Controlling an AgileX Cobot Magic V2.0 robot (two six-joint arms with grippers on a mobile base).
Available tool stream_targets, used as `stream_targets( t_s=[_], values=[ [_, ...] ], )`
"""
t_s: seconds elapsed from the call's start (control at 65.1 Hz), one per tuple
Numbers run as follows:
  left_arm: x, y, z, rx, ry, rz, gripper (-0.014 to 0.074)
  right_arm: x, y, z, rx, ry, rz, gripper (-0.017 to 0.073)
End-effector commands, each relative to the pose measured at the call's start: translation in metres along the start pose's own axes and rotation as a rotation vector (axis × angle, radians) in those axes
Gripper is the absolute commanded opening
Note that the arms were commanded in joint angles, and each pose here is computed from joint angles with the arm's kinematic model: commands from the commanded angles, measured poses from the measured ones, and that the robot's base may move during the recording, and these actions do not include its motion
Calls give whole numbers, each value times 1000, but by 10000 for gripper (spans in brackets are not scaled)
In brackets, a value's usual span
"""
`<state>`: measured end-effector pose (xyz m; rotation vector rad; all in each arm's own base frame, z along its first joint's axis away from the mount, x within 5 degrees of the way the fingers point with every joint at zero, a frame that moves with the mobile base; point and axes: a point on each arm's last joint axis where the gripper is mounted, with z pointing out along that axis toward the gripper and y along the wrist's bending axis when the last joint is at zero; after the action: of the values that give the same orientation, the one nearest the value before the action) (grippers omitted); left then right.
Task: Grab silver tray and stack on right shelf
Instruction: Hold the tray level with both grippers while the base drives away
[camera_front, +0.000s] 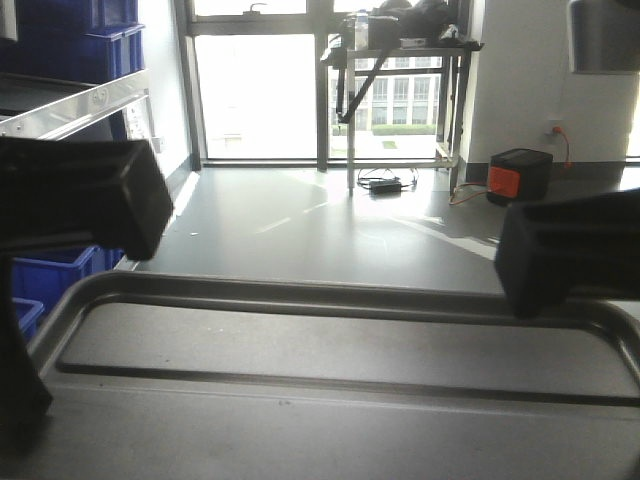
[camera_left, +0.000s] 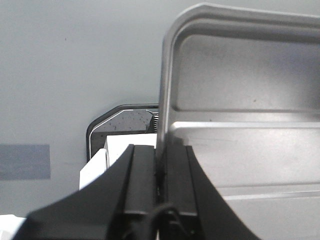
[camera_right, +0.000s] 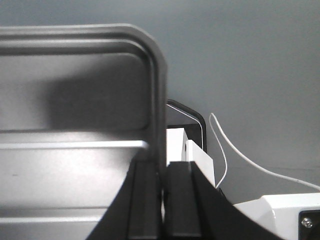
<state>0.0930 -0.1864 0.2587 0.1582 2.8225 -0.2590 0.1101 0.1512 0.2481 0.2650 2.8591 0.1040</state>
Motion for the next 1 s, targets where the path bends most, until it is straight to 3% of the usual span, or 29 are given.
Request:
stream_targets(
  t_s=[0.0, 0.984],
  values=[
    [-3, 12, -9, -105, -24, 20, -101, -3, -21, -9, 204, -18, -18, 69],
    [-3, 12, -9, -109, -26, 22, -101, -3, -21, -9, 204, -18, -18, 69]
  ],
)
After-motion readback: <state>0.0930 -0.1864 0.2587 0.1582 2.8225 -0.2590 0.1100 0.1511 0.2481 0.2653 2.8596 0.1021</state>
